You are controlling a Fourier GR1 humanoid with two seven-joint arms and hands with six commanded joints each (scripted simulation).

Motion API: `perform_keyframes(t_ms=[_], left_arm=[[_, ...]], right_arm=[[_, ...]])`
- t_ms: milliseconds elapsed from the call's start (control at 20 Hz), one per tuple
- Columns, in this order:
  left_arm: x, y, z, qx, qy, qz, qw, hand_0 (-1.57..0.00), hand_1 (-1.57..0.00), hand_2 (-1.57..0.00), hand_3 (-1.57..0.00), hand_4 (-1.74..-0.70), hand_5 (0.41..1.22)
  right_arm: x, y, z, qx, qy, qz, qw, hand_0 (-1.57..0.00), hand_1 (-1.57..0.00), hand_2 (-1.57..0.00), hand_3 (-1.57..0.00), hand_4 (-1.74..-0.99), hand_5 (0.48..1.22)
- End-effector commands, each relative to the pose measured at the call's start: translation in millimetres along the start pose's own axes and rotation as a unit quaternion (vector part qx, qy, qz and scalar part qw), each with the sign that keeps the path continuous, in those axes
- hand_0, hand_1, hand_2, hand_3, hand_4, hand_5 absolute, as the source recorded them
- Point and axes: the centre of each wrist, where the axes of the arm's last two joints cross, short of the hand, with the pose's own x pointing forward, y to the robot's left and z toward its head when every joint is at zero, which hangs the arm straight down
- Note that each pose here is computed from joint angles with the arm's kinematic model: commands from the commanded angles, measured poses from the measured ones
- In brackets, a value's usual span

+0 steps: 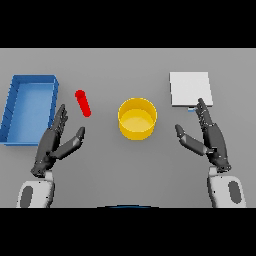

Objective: Pick up the red beaker and tilt it to pour out 1 green nut into yellow bowl. Pick up the yellow bowl and place it on the metallic measuring scale.

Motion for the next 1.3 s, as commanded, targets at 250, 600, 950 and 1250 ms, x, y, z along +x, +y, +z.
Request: perform_keyframes(t_ms=[250, 600, 950, 1250], left_arm=[[-12.4, 1.4, -37.3, 0.007, 0.021, -0.017, 1.0, 0.0, 0.0, 0.0, 0.0, -1.21, 0.664], [-22.6, -5.6, -84.0, 0.01, 0.014, -0.021, 1.0, 0.0, 0.0, 0.0, 0.0, -1.22, 0.638], [-22.9, -14.9, -120.3, 0.012, 0.016, -0.05, 0.999, 0.0, 0.0, 0.0, 0.0, -1.23, 0.647], [-29.8, -22.7, -131.5, 0.012, -0.004, -0.03, 0.999, 0.0, 0.0, 0.0, 0.0, -1.33, 0.709]], right_arm=[[-1.5, -3.3, -1.1, 0.011, -0.008, -0.003, 1.0, 0.0, 0.0, 0.0, 0.0, -1.295, 0.623], [-5.2, -5.7, 2.6, 0.006, -0.002, 0.001, 1.0, 0.0, 0.0, 0.0, 0.0, -1.297, 0.625], [-3.6, -0.3, 1.7, 0.001, 0.0, 0.009, 1.0, 0.0, 0.0, 0.0, 0.0, -1.3, 0.638], [-4.0, -6.2, -3.8, -0.004, 0.008, 0.006, 1.0, 0.0, 0.0, 0.0, 0.0, -1.303, 0.646]])
